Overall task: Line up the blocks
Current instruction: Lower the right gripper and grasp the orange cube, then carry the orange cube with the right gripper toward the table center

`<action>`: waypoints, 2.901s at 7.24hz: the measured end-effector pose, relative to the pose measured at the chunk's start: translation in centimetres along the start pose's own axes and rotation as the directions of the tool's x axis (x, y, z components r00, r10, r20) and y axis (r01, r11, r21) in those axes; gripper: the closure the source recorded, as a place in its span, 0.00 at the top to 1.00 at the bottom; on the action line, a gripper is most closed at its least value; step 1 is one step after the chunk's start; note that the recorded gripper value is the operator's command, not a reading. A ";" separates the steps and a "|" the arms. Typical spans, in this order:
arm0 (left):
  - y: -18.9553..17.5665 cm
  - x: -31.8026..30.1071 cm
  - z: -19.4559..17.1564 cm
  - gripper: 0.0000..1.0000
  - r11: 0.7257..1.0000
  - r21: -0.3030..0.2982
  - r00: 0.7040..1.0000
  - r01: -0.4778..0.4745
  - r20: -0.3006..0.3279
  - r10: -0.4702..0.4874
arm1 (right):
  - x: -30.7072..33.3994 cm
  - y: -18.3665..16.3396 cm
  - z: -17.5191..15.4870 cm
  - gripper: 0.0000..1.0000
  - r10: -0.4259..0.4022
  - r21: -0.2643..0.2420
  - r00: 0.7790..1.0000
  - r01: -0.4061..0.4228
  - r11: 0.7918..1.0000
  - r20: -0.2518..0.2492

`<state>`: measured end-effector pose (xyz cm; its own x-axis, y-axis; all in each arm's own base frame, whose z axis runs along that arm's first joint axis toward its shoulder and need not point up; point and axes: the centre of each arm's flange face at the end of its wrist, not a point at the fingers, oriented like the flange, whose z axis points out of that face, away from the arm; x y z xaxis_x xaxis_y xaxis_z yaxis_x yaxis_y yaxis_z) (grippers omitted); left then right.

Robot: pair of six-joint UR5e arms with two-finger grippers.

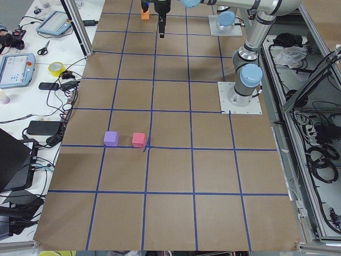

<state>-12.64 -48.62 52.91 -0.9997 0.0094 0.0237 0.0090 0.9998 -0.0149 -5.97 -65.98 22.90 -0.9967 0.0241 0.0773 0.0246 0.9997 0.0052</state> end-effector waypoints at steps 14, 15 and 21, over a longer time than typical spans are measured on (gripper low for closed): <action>0.0 -0.1 0.0 1.00 1.000 0.000 1.000 0.002 0.003 -0.002 | 0.7 -1.3 0.2 0.00 -0.031 0.061 0.999 0.032 0.998 -0.015; 0.0 -0.1 0.0 1.00 1.000 0.000 1.000 0.001 0.003 -0.001 | 0.3 -1.0 -0.8 0.00 -0.025 0.063 1.000 0.024 0.998 0.003; 0.0 -0.1 0.0 1.00 1.000 0.001 1.000 -0.001 0.003 0.001 | -10.0 0.8 -7.0 0.00 0.037 0.072 0.994 -0.045 0.996 0.107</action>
<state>-12.58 -48.58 52.94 -0.9997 0.0104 0.0206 0.0100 0.9998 -0.0163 4.58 -65.42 29.14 -0.9977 0.0617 -0.0298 0.0636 0.9955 -0.0704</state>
